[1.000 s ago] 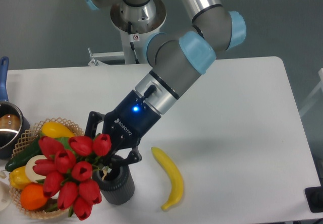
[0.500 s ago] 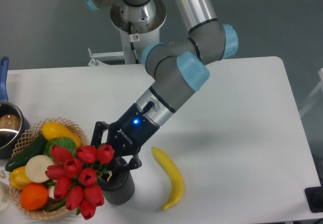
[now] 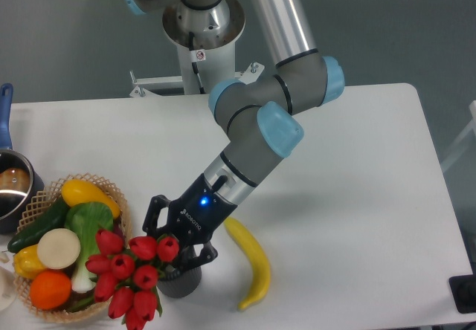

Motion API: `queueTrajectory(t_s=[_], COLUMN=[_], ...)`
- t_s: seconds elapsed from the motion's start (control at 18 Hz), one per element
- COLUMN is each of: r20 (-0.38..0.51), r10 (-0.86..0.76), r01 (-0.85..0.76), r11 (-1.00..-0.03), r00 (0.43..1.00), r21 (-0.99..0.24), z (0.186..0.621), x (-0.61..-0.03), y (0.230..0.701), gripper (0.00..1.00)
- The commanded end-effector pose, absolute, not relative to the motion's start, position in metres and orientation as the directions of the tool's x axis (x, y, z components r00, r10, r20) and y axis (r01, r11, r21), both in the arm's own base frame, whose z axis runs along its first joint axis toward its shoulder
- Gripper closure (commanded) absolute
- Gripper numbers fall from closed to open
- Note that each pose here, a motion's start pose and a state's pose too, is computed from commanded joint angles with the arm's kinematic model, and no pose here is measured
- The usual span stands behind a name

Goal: Insert the flowers into the vase

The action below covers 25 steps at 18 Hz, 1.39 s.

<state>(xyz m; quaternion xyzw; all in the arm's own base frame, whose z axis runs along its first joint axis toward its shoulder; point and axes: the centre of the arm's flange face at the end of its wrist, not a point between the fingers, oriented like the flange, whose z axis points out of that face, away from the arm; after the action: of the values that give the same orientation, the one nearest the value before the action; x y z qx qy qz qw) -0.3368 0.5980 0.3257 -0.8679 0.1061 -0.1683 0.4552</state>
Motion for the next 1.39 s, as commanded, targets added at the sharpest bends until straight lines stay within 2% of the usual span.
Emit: queueTrajectory(t_s=[0.17, 0.22, 0.83, 1.11, 1.39], r20=[0.206, 0.214, 0.223, 0.193, 0.17], r10=[-0.335, -0.332, -0.262, -0.195, -0.072], r01=[-0.023, -0.017, 0.031, 0.05, 0.103], r11=[-0.57, -0.574, -0.582, -0.566, -0.551], r00=[0.919, 0.919, 0.939, 0.962, 0.983], r21=[-0.822, -0.819, -0.813, -0.823, -0.828], z=[0.326, 0.323, 0.322, 0.336, 0.341], x=[-0.329, -0.327, -0.35, -0.383, -0.445], y=[0.591, 0.587, 0.536, 0.499, 0.44], gripper=[0.04, 0.0, 0.0, 0.0, 0.0])
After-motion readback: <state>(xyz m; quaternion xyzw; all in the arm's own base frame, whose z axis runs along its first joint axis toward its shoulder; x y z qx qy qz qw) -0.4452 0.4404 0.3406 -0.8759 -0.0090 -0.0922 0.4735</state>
